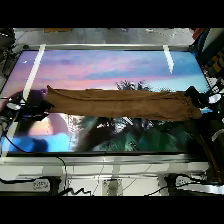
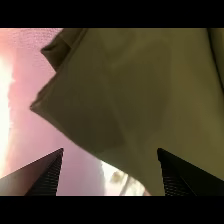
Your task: Fold the clothes and pants, and hang the long-sleeved shirts on hangers.
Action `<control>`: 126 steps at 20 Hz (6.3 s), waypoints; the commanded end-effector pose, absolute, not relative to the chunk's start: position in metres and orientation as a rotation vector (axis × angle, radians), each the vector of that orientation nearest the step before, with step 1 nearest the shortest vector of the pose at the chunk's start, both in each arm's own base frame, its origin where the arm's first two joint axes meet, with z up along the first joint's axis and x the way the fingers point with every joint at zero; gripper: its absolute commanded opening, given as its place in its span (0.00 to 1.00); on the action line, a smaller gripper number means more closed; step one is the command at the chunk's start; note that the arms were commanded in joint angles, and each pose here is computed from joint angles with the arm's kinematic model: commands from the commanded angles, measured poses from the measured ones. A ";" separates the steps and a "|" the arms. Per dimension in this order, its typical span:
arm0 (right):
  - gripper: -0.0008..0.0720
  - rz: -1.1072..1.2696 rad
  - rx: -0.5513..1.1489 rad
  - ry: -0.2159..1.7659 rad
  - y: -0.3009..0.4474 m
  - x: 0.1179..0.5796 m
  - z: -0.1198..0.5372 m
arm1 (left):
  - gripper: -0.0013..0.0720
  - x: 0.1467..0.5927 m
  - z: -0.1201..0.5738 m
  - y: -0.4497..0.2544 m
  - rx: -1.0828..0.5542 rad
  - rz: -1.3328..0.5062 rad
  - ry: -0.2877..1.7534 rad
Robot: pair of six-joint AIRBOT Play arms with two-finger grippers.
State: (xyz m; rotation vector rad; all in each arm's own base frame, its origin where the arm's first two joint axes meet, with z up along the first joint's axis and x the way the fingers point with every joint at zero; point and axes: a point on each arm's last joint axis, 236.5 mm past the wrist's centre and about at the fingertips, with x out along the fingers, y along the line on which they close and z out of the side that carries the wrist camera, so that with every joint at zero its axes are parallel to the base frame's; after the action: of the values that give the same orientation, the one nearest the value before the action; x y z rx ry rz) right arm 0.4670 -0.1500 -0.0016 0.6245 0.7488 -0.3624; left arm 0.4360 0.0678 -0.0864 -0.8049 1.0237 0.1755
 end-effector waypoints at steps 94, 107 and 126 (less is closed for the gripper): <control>0.06 0.580 0.236 1.149 0.371 0.466 -0.043 | 0.03 0.412 0.106 -0.104 -0.351 -0.586 1.109; 0.06 0.600 0.237 1.143 0.411 0.438 -0.037 | 0.03 0.409 0.175 -0.132 -0.306 -0.613 0.942; 0.05 0.384 0.203 1.281 0.011 0.478 -0.013 | 0.97 0.459 0.075 -0.330 -0.389 -0.814 0.899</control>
State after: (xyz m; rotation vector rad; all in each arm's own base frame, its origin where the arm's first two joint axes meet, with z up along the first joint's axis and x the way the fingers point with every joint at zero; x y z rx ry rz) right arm 0.5053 0.0149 0.0009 0.2160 1.2257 0.1874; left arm 0.4432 -0.3537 0.0723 -0.3929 0.9225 -0.8472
